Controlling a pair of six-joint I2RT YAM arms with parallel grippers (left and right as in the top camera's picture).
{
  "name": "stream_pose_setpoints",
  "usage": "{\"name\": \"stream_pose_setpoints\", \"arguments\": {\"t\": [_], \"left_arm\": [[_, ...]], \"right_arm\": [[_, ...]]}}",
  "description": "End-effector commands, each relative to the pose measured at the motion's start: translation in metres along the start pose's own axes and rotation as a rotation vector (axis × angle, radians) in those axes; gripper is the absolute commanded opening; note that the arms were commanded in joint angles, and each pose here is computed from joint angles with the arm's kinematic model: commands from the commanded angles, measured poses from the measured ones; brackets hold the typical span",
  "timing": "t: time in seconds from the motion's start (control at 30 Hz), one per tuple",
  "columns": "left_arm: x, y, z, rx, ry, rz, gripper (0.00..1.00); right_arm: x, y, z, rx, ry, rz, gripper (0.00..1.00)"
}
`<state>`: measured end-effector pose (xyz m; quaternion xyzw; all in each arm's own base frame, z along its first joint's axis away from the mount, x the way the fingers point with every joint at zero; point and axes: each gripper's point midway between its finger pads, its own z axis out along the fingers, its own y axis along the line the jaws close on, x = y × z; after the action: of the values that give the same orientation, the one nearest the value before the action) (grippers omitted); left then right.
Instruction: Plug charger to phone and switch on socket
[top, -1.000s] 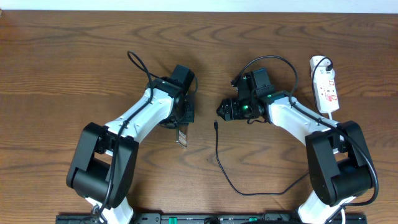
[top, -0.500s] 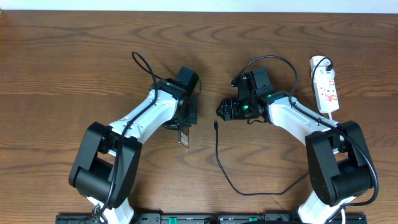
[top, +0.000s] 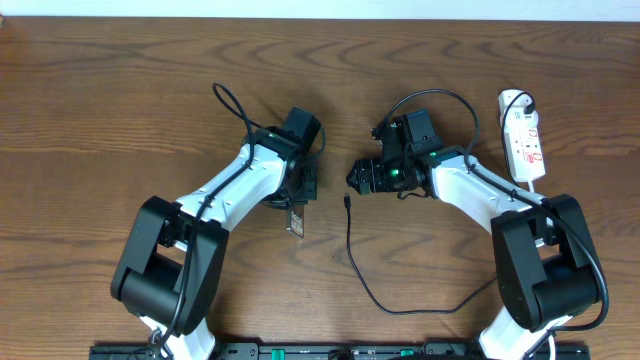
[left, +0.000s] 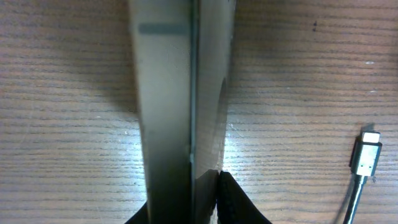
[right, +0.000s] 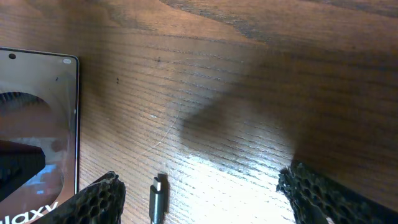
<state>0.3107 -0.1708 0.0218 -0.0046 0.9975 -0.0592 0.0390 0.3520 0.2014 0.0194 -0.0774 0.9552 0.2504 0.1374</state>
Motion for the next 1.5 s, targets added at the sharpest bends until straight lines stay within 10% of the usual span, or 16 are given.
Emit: {"name": "stream_pose_setpoints", "arguments": {"t": [0.0,0.53,0.7,0.87,1.27,1.47], "left_arm": [[0.004,0.0,0.006,-0.021,0.015,0.003,0.19],[0.004,-0.003,0.006,-0.016,0.009,0.003,0.26],[0.004,-0.003,0.006,-0.016,0.007,0.004,0.07],[-0.009,0.003,-0.011,0.017,-0.031,-0.037,0.07],[-0.051,0.011,-0.145,0.669,-0.177,-0.196,0.07],[-0.053,0.015,-0.157,0.762,-0.179,-0.185,0.07]], "right_arm": [[0.0,0.0,0.001,0.007,-0.001,-0.012,0.82],[0.0,0.0,0.001,0.006,-0.001,-0.012,0.89],[-0.004,0.003,0.001,-0.007,-0.015,-0.02,0.99],[-0.009,0.017,-0.004,-0.052,-0.018,-0.033,0.45],[0.027,0.045,-0.034,0.258,0.188,0.0,0.56],[0.065,0.054,-0.016,0.326,0.272,-0.038,0.51]]}}
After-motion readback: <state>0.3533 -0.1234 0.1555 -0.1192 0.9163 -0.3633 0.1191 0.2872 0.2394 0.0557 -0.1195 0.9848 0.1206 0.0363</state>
